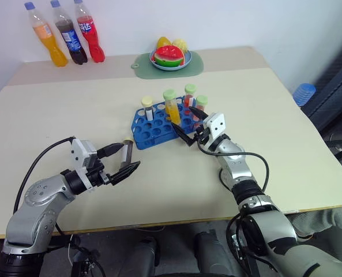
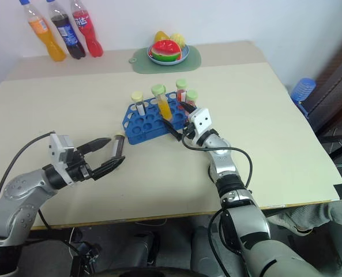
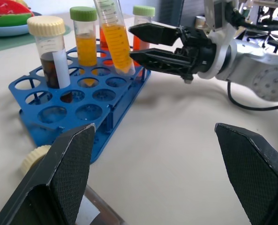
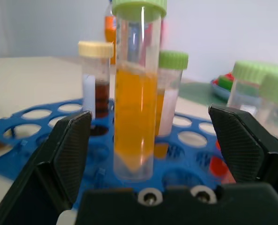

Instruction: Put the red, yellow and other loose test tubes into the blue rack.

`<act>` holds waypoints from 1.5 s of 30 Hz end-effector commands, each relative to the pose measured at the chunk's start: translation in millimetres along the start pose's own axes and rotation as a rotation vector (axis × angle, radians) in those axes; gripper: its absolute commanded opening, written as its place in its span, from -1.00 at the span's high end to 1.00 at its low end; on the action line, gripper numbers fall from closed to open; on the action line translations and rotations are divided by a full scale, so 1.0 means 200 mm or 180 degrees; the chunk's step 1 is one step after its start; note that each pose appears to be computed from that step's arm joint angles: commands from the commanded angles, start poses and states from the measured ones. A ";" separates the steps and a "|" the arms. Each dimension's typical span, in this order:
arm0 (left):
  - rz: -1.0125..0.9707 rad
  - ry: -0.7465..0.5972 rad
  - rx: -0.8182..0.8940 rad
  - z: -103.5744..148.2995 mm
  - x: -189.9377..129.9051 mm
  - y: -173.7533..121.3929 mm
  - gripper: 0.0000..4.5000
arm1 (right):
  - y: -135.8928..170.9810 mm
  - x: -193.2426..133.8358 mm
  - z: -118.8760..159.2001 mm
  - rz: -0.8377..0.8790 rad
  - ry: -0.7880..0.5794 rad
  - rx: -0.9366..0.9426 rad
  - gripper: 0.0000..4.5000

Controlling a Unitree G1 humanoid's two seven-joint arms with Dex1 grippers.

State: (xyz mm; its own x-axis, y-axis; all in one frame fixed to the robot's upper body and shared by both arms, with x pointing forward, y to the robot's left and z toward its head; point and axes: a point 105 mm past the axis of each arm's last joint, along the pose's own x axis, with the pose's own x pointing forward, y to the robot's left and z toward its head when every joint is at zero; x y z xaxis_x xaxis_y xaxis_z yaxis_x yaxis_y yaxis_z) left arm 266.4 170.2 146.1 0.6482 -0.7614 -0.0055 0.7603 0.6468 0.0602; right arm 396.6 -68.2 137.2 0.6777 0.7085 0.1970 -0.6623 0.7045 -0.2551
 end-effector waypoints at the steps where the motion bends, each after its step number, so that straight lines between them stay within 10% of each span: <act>1: -0.0008 -0.0074 0.0066 0.03 0.00 0.01 -0.89 | 0.00 0.05 0.12 0.0153 -0.0044 0.0033 -0.96; 12: 0.0048 -0.0081 0.0053 0.01 -0.02 0.00 -0.89 | 0.02 0.14 0.17 0.0410 0.0139 -0.0079 -0.96; 21: 0.0133 -0.0068 0.0053 0.01 -0.04 -0.02 -0.89 | 0.04 0.17 0.16 0.0494 0.0147 -0.0129 0.69; 45: 0.0259 -0.0107 0.0042 -0.03 -0.07 0.03 -0.89 | -0.01 0.03 0.09 -0.0228 -0.0076 0.0032 0.69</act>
State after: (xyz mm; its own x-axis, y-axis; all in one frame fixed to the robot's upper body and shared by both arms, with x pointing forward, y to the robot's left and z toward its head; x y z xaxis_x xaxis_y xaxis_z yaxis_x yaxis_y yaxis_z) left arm 260.0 182.2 131.4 0.7017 -0.7125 0.0000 0.7120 0.7012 0.0376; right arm 395.7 -57.0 151.2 0.6934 0.6922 0.2002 -0.6483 0.7205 -0.2460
